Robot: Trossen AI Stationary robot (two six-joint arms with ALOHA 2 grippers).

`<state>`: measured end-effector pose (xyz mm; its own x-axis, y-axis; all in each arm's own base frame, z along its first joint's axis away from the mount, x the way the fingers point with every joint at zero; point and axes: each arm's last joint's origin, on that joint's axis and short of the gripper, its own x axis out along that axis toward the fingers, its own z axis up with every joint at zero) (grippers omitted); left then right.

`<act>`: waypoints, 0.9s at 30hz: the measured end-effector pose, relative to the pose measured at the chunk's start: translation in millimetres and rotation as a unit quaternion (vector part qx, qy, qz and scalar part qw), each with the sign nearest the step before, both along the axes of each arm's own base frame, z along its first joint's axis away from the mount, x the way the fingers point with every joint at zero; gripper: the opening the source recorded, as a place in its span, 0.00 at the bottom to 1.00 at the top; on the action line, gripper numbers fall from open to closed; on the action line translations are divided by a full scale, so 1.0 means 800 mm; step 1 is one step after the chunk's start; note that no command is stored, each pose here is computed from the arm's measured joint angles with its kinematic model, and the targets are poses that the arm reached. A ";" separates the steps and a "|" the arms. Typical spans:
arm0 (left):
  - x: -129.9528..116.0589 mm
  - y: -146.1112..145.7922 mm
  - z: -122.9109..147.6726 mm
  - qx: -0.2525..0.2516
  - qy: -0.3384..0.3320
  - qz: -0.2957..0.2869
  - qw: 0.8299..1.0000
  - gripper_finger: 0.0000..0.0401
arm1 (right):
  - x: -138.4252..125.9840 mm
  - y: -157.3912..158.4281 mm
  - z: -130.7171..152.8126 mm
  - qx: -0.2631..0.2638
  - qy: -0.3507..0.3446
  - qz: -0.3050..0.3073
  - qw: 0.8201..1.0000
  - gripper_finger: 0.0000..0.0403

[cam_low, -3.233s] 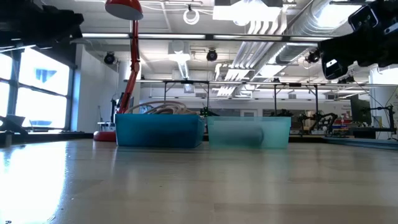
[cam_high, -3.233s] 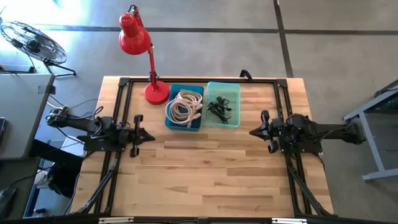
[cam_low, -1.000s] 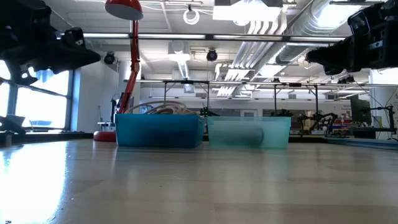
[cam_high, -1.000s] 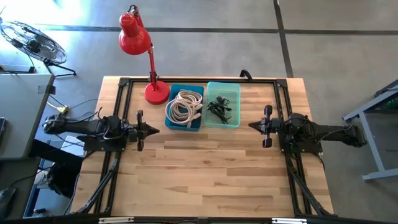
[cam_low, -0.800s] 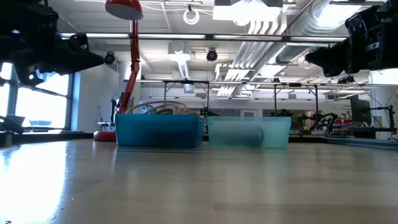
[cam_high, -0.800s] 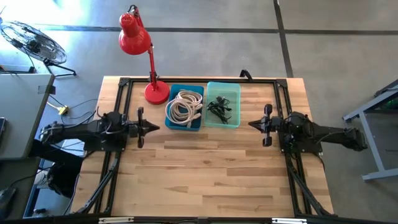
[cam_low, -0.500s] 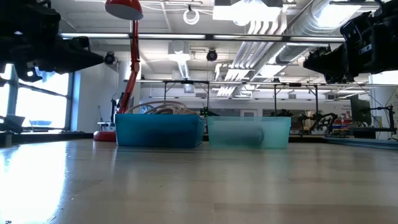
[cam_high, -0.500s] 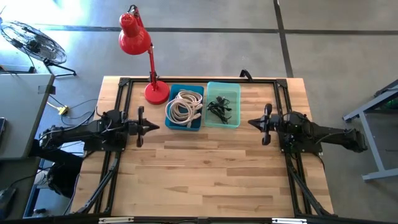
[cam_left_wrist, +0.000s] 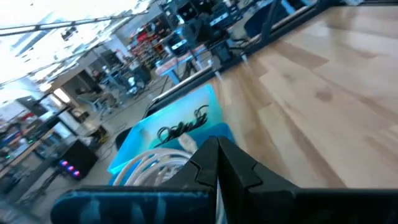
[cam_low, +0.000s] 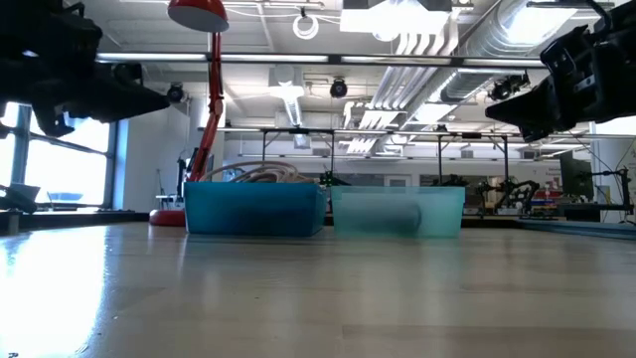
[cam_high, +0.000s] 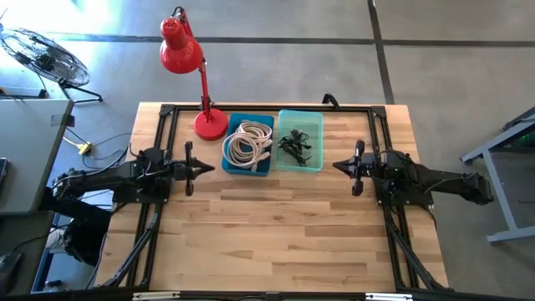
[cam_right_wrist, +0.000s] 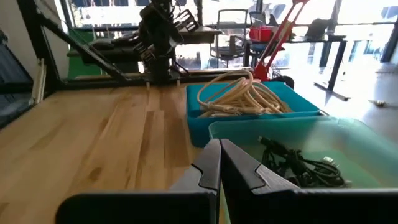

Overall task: Pick & Place USB Port
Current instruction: Return to Home Position

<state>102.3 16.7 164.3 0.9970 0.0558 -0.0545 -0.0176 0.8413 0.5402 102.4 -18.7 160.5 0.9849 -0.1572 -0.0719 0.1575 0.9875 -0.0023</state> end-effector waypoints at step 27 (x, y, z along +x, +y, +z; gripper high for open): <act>-0.001 0.004 -0.005 0.009 0.022 0.061 0.998 0.00 | 0.000 0.000 -0.001 0.025 0.001 -0.002 1.000 0.00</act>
